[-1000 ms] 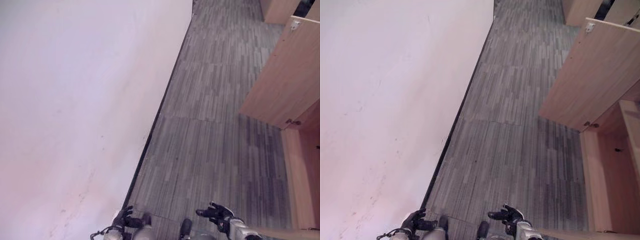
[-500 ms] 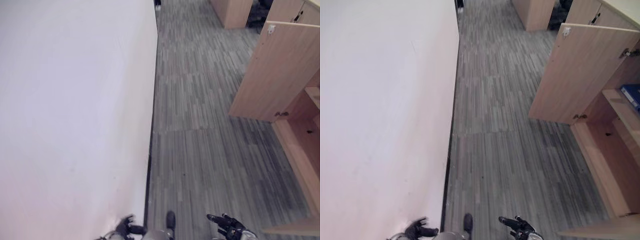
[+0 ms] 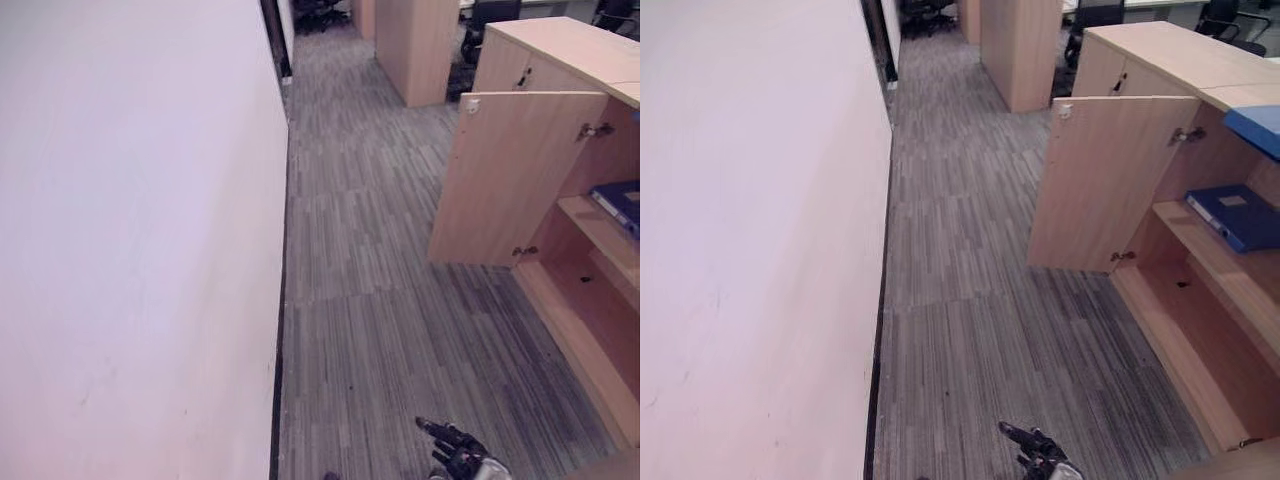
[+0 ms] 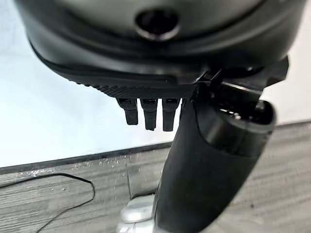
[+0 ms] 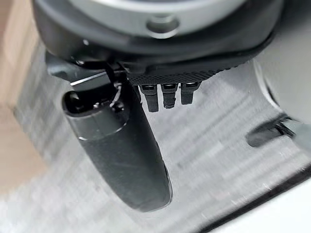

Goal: Put the empty folder in the office cabinet

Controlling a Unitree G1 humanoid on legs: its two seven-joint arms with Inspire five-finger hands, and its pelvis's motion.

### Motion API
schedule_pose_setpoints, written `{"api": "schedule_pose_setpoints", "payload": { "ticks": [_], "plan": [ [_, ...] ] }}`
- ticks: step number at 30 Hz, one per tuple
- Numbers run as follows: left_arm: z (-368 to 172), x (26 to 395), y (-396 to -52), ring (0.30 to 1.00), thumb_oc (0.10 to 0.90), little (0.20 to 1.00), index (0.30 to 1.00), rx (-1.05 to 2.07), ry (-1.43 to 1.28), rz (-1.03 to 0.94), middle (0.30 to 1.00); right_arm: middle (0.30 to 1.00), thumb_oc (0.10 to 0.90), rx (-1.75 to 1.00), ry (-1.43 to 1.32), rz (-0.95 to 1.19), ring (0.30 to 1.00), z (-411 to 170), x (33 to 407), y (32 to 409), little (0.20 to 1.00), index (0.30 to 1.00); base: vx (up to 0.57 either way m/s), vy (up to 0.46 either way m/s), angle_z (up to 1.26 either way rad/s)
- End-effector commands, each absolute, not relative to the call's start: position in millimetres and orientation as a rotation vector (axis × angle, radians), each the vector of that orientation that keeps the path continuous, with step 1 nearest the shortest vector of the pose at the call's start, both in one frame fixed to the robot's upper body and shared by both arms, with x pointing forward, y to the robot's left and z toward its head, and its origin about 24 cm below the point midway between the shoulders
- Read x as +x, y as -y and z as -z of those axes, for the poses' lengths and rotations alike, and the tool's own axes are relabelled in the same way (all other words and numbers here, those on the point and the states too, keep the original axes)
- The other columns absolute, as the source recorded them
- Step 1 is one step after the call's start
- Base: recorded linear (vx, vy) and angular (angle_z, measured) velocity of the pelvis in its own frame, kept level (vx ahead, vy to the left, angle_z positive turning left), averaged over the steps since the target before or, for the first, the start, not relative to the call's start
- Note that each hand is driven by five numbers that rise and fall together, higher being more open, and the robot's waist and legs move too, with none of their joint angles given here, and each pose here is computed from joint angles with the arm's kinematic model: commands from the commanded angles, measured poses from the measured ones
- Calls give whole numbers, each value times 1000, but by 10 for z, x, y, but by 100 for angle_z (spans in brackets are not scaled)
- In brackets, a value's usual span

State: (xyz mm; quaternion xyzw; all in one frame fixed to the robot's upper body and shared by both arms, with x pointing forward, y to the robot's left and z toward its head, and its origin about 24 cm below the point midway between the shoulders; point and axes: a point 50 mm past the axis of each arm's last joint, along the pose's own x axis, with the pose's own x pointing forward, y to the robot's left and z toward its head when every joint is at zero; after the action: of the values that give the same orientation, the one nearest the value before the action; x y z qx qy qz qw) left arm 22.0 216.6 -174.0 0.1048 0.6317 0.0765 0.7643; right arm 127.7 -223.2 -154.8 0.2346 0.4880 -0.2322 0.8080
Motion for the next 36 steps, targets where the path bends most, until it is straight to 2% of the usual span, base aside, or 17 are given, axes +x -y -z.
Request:
{"api": "schedule_pose_setpoints", "payload": {
  "ticks": [1, 10, 13, 18, 23, 27, 36],
  "plan": [
    [1687, 453, -2353, 900, 800, 900, 900, 337, -1318, -180, 900, 900, 800, 601, -978, 471, 900, 1509, 1479, 2037, 900, 900, 280, -173, -13],
    [1725, 270, -2279, 900, 800, 900, 900, 281, -1387, -211, 900, 900, 800, 572, -1005, 503, 900, 1534, 1354, 2169, 900, 900, 461, -303, -1],
    [1713, 454, -2270, 900, 800, 900, 900, 265, -1345, -222, 900, 900, 800, 549, -989, 543, 900, 1506, 1403, 2245, 900, 900, 360, -378, 2],
    [1637, 828, -2296, 900, 800, 900, 900, 293, -1211, -229, 900, 900, 800, 470, -1052, 572, 900, 1558, 1221, 2300, 900, 900, 375, -357, 11],
    [1513, 1213, -2252, 900, 800, 900, 900, 317, -1047, -197, 900, 900, 800, 426, -1055, 572, 900, 1545, 1208, 2361, 900, 900, 257, -232, -31],
    [1452, 1307, -2290, 900, 800, 900, 900, 329, -993, -193, 900, 900, 800, 411, -1063, 576, 900, 1552, 1165, 2380, 900, 900, 158, -40, -21],
    [1447, 1233, -2348, 900, 800, 900, 900, 285, -997, -238, 900, 900, 800, 367, -1124, 595, 900, 1609, 973, 2362, 900, 900, 258, 59, -38]
  ]
}}
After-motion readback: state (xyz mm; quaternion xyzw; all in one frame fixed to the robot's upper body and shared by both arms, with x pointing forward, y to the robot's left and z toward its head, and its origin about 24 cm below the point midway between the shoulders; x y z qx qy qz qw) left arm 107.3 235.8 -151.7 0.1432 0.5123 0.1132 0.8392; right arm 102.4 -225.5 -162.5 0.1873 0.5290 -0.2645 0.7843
